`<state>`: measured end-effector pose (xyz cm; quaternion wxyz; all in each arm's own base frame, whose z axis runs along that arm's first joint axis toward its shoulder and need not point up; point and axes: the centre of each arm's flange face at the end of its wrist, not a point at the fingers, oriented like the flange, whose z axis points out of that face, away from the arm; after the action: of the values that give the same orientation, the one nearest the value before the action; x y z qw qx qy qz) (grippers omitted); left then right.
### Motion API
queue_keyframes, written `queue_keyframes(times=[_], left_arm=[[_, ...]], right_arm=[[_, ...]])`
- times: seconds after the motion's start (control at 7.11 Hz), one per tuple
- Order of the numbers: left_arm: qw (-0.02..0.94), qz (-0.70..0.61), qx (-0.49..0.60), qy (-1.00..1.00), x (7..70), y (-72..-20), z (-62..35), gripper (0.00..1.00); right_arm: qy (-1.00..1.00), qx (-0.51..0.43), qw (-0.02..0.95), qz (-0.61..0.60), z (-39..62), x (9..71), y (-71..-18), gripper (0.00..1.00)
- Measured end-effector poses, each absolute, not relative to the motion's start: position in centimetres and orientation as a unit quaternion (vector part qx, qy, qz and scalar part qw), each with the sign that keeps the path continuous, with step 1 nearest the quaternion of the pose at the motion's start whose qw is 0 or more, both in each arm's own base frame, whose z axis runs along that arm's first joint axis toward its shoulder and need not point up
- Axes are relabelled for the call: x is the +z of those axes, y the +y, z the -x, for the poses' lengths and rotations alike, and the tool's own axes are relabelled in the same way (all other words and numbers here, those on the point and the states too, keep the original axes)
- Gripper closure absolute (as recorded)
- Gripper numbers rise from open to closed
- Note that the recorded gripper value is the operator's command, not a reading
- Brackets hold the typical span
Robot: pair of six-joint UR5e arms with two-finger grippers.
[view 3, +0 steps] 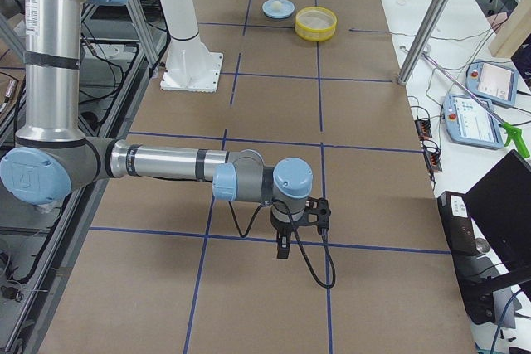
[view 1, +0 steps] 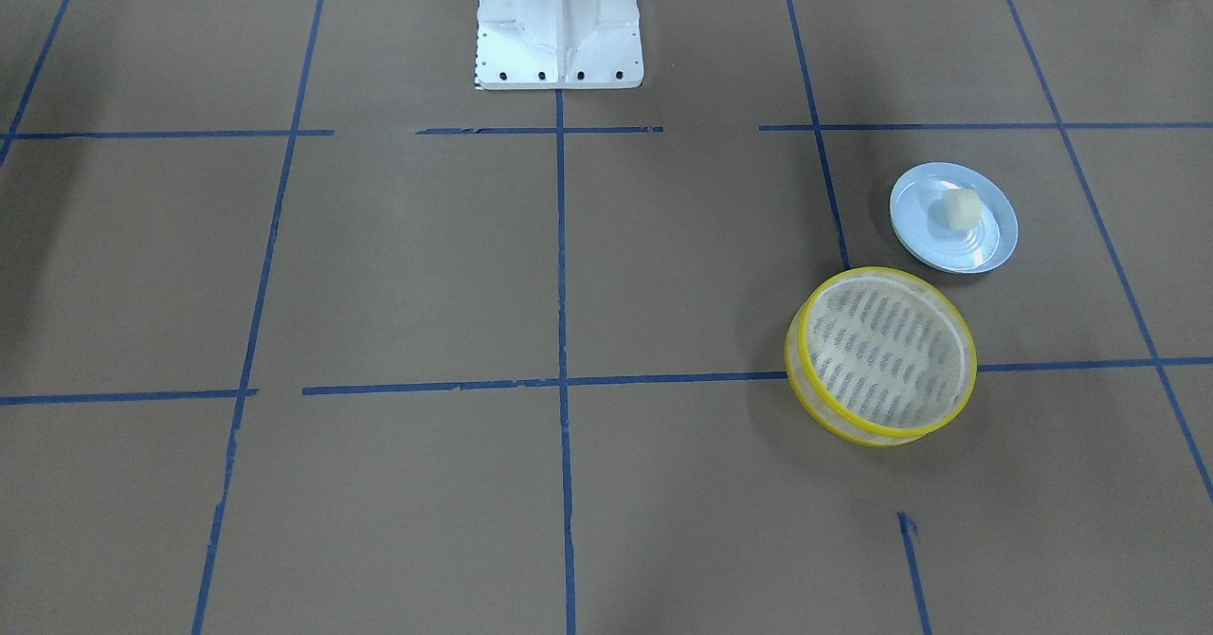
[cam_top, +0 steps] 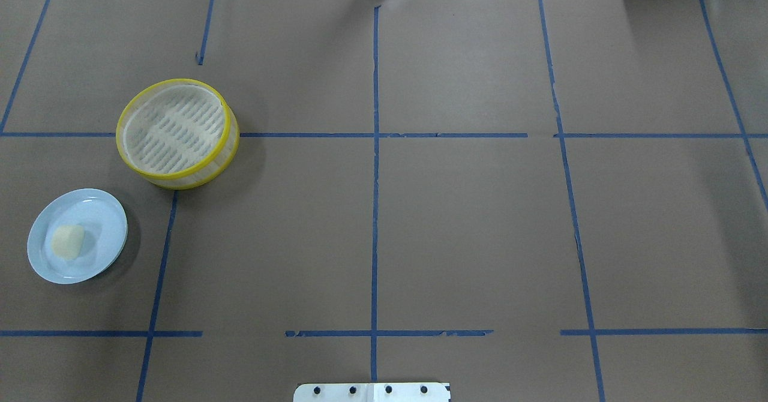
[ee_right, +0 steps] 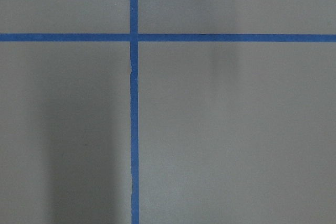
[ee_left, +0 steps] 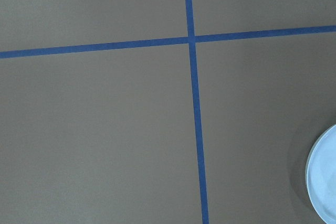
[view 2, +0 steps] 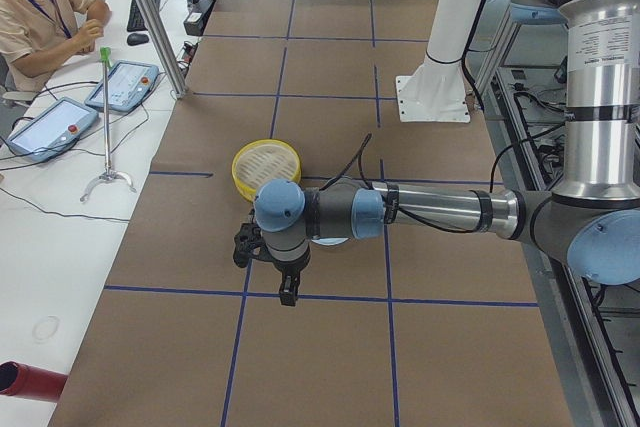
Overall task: Place bun in steamer
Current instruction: 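Move the left gripper down over the white bun on the blue plate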
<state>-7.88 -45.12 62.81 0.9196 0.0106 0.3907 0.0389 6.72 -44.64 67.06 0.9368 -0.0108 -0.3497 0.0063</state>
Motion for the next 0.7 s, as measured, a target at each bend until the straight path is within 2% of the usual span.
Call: queue_keyframes(times=[0.7], left_arm=[[0.919, -0.02, 0.045, 0.391, 61.47, -45.76, 7.82, 0.0]], right_arm=[[-0.35, 0.006, 0.937, 0.011, -6.71, 67.05, -44.64, 0.0]])
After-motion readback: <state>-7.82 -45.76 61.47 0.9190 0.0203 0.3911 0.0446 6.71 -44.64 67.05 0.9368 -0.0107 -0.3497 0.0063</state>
